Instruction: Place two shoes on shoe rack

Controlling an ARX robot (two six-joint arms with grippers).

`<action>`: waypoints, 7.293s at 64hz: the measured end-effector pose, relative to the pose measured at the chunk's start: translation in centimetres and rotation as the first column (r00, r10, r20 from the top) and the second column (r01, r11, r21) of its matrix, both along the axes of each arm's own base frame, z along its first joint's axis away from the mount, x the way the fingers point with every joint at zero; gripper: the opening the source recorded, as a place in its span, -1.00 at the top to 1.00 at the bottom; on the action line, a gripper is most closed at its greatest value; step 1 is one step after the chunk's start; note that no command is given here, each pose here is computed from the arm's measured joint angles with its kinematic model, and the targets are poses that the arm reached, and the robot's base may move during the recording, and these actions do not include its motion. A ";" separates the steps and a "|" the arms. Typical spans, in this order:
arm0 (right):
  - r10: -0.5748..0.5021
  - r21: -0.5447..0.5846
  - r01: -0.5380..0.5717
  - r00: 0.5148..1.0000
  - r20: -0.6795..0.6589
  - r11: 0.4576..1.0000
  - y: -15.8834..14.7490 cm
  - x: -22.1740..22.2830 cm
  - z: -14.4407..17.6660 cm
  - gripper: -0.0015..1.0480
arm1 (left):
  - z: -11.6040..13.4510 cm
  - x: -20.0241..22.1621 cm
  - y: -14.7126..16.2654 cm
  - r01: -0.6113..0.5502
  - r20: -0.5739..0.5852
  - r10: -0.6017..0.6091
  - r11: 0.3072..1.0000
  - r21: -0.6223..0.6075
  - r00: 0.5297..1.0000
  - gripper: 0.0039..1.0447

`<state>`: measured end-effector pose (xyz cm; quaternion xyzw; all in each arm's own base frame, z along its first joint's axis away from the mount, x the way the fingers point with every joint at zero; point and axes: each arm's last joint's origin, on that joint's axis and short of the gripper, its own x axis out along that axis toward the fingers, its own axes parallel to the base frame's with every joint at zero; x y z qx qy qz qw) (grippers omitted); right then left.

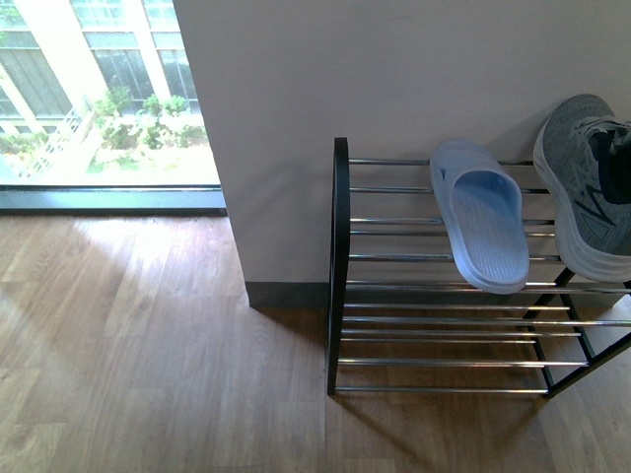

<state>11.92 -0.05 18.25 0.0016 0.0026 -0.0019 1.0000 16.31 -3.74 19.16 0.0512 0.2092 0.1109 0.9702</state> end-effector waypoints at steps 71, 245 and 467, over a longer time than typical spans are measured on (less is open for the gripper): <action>0.002 -0.001 -0.002 1.000 0.019 1.000 0.0 -2.2 -1.3 0.86 | 0.0 0.0 0.0 0.000 0.000 0.000 1.000 0.000 1.000 0.97; 0.002 0.000 -0.002 1.000 0.019 1.000 0.0 -2.2 -1.3 -0.82 | -14.4 29.5 -14.7 0.291 -0.374 -0.473 0.845 -0.448 0.798 0.97; 0.002 0.000 -0.002 1.000 0.019 1.000 0.0 -2.2 -1.3 -0.82 | -2.2 -5.7 3.7 0.241 0.428 -0.193 0.969 -0.060 0.883 0.98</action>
